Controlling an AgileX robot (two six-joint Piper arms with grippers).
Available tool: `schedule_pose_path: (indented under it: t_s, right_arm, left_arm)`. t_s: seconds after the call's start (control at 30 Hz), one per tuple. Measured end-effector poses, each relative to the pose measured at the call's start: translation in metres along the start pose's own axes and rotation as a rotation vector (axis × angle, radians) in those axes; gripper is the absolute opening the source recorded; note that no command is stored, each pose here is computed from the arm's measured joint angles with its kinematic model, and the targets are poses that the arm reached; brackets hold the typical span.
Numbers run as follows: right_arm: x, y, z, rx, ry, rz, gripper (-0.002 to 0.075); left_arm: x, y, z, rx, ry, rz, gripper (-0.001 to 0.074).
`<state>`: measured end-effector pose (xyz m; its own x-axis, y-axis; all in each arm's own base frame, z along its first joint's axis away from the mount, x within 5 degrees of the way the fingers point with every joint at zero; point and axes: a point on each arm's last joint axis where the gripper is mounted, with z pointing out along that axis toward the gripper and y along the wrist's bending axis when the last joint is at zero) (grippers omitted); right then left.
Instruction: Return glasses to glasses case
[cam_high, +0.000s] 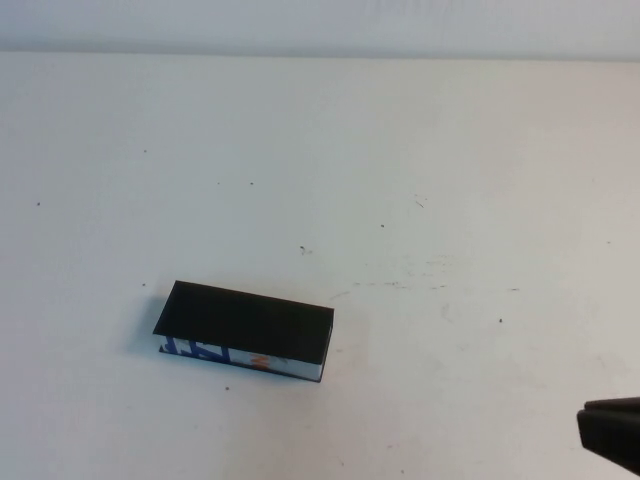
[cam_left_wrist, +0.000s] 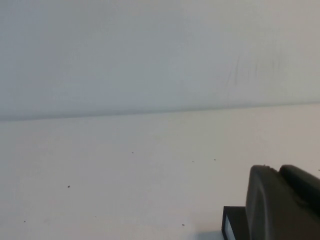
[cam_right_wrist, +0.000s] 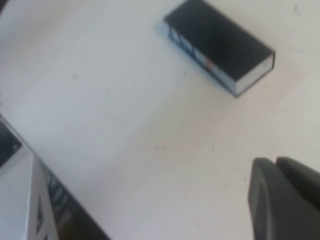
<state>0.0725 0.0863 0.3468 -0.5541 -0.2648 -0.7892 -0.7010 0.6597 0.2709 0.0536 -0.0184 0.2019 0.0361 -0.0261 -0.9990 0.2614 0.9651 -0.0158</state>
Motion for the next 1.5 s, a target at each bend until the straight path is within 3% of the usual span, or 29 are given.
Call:
schedule_pose_path:
  t_s: [0.23,0.67,0.87,1.03,1.2,1.5]
  right_arm:
    - [0.026,-0.003,-0.008,0.016,-0.166,0.002,-0.0011]
    - [0.050,-0.014,0.008,0.053,-0.078,-0.001,-0.0011]
    - [0.057,-0.031,0.013,0.187,-0.200,-0.039,-0.0011]
    - [0.089,-0.062,0.017,0.431,-0.458,0.133,-0.0011]
    - [0.127,-0.080,0.016,0.652,-0.639,0.241,-0.0011]
    - [0.152,-0.083,0.023,0.731,-0.673,0.159,-0.0011]
  left_arm:
    - [0.000,0.001,0.000,-0.011,-0.004,-0.002,-0.0004]
    - [0.000,0.001,0.000,-0.011,-0.004,-0.002,-0.0004]
    - [0.000,0.001,0.000,-0.013,-0.005,-0.002,-0.0004]
    - [0.000,0.001,0.000,-0.013,-0.005,-0.002,-0.0004]
    - [0.000,0.001,0.000,-0.013,-0.005,-0.002,-0.0004]
    - [0.000,0.001,0.000,-0.013,-0.005,-0.002,-0.0004]
